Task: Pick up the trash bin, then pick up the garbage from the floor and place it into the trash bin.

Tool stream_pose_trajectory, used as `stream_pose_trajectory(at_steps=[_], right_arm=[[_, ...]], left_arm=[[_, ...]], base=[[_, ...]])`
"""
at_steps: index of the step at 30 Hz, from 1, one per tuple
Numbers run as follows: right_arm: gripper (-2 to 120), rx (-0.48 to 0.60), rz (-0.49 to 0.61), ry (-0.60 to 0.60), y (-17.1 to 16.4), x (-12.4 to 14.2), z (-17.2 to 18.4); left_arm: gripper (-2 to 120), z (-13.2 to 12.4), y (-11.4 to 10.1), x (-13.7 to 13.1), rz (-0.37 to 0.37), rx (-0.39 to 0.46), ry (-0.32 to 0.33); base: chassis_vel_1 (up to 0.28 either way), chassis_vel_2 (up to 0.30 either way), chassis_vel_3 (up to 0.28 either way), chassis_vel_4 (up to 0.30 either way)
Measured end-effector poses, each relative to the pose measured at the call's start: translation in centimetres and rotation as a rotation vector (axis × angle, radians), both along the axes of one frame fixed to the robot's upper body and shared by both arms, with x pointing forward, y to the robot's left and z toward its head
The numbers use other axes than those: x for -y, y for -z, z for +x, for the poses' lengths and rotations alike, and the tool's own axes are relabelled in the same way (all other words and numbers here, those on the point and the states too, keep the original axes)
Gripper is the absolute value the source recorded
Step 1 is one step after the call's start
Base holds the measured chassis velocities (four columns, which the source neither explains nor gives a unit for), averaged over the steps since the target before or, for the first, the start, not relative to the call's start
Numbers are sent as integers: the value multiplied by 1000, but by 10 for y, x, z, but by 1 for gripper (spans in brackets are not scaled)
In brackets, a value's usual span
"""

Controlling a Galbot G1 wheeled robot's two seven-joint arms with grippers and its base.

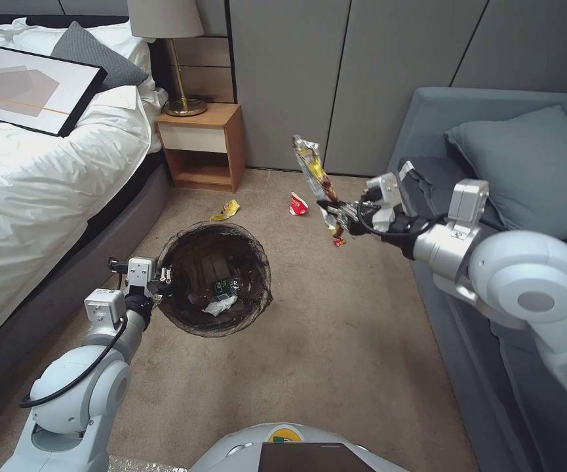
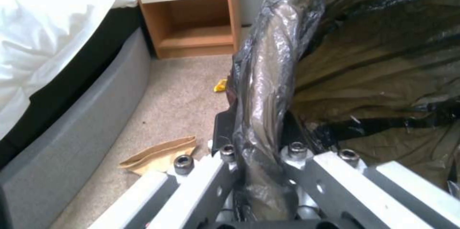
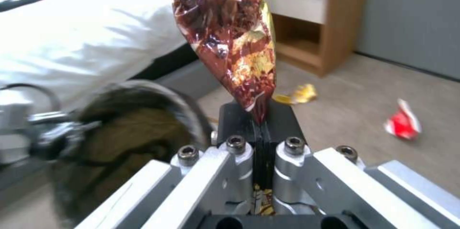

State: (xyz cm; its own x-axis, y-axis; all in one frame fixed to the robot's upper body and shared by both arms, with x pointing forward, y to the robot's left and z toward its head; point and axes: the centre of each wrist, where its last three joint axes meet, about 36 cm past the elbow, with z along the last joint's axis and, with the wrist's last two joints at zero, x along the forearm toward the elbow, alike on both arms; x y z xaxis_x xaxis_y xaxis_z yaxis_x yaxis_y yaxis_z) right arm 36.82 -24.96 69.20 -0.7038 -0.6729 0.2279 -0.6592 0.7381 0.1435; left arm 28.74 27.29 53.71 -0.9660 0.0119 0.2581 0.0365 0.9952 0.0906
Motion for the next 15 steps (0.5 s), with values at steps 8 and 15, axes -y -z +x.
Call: stream_pose_trajectory(at_steps=[8, 15], right_arm=[[0, -54, -22, -183, -12, -33, 32], [0, -81, -49, -272, -18, -75, 42]], left_arm=[[0, 6, 4, -3, 4, -8, -2], [0, 10, 6, -6, 8, -13, -7]], base=[[0, 0, 0, 0], [0, 0, 0, 0]])
